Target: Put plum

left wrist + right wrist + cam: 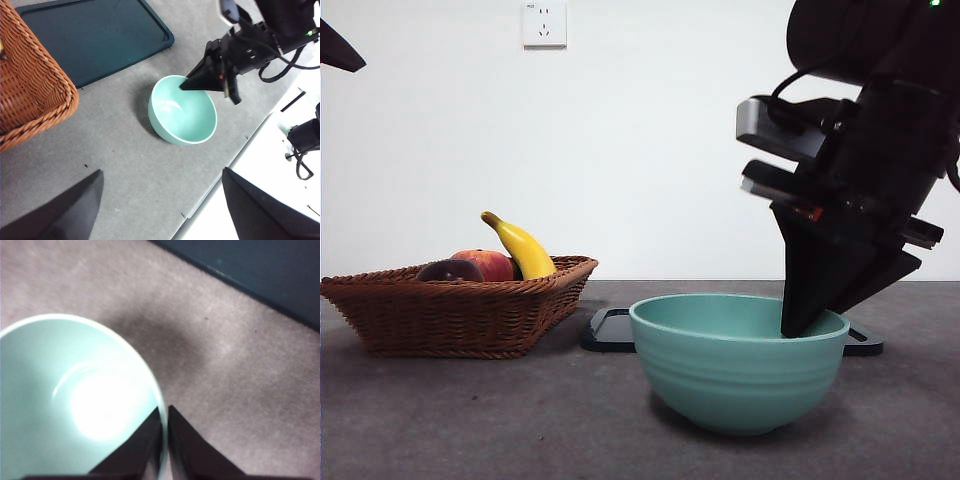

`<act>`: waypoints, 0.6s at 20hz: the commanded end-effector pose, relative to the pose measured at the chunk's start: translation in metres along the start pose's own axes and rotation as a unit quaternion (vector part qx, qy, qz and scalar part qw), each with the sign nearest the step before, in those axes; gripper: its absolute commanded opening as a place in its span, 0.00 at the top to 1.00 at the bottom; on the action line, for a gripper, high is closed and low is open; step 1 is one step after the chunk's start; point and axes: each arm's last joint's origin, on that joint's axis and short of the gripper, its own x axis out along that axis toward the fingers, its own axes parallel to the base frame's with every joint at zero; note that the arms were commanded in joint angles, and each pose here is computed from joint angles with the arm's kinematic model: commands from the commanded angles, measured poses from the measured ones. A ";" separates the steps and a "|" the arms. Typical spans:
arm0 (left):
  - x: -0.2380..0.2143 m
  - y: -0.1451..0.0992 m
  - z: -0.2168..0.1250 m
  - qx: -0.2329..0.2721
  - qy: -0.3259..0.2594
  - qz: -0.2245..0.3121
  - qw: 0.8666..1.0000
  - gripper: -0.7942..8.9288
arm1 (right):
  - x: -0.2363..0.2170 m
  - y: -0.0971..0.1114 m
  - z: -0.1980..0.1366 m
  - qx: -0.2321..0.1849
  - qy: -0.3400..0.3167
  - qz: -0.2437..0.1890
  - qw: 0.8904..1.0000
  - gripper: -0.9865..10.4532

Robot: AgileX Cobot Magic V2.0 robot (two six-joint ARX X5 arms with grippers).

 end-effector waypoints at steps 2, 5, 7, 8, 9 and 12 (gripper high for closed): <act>-0.001 -0.001 0.003 0.011 -0.005 -0.005 1.000 0.53 | 0.003 0.002 0.003 0.001 -0.007 -0.004 1.000 0.91; -0.001 -0.001 0.003 0.011 -0.005 -0.005 1.000 0.53 | 0.003 0.002 0.003 0.002 -0.007 -0.003 1.000 0.90; -0.001 -0.001 0.003 0.011 -0.005 -0.005 1.000 0.53 | 0.003 0.002 0.003 0.004 -0.007 -0.004 1.000 0.82; -0.001 -0.001 0.003 0.011 -0.005 -0.005 1.000 0.53 | 0.003 0.002 0.003 0.009 -0.007 -0.004 1.000 0.76; -0.001 -0.001 0.003 0.011 -0.005 -0.005 1.000 0.53 | 0.003 0.002 0.003 0.013 -0.007 -0.003 1.000 0.72; -0.001 -0.001 0.003 0.011 -0.005 -0.005 1.000 0.53 | -0.002 0.003 0.004 0.013 -0.016 -0.002 1.000 0.70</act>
